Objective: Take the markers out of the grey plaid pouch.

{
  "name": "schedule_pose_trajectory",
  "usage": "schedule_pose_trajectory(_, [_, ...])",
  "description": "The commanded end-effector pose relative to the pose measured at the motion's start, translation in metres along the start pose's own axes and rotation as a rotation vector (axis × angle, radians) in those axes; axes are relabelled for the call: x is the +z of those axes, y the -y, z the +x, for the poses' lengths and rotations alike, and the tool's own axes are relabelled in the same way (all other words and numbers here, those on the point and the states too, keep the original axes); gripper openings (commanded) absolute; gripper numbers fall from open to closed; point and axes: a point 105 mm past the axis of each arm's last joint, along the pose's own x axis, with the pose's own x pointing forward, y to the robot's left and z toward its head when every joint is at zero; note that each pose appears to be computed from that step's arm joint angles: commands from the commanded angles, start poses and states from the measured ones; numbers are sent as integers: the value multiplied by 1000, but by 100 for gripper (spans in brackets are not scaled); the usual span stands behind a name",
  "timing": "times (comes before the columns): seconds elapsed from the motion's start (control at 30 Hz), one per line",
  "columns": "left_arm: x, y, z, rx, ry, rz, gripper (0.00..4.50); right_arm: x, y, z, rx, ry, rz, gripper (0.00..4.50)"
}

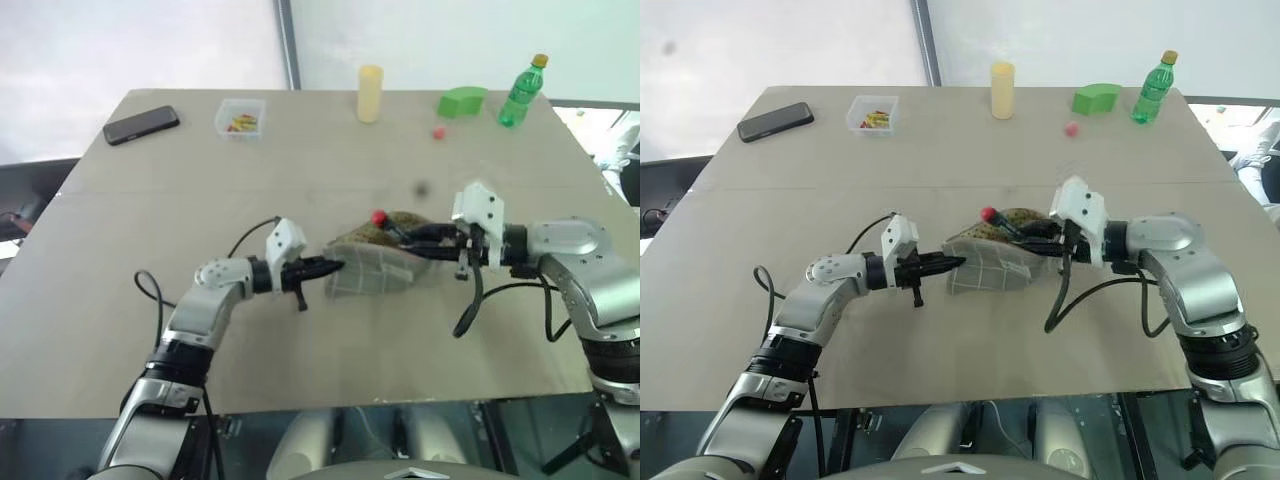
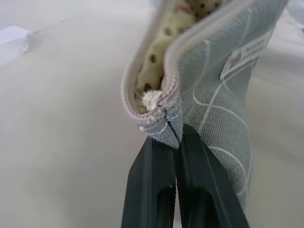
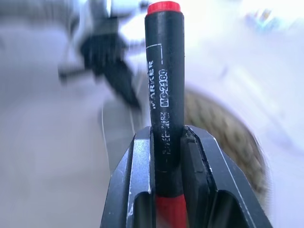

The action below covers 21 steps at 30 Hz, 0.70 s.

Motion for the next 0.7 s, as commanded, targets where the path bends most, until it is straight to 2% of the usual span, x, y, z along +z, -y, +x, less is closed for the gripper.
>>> schedule_pose_trajectory(0.03, [19, 4, 8, -18, 43, 95, 0, 28, 1, 1, -40, 144, -14, 27])
schedule_pose_trajectory(0.13, [30, 4, 13, -13, 74, 110, 0, 50, 11, 6, -110, 329, 84, 27])
schedule_pose_trajectory(0.2, [29, -4, 11, 17, 45, 156, 0, 77, 36, -8, -253, 544, 203, 27])
schedule_pose_trajectory(0.27, [28, -14, 8, 63, 23, 196, 0, 93, 54, -28, -357, 685, 292, 27])
schedule_pose_trajectory(0.33, [27, -19, 6, 91, 0, 254, 0, 101, 63, -42, -415, 746, 345, 27])
schedule_pose_trajectory(0.43, [31, -38, -1, 190, -28, 415, 0, 108, 85, -82, -591, 814, 425, 27])
schedule_pose_trajectory(0.5, [36, -52, -6, 271, -46, 539, 0, 97, 94, -99, -687, 716, 460, 27])
schedule_pose_trajectory(0.57, [42, -63, -12, 344, -52, 634, 0, 74, 97, -112, -811, 479, 374, 27])
schedule_pose_trajectory(0.63, [47, -69, -17, 382, -57, 727, 0, 40, 96, -128, -912, 160, 253, 27])
schedule_pose_trajectory(0.7, [50, -72, -19, 411, -51, 762, 0, 4, 84, -143, -901, -186, 54, 27])
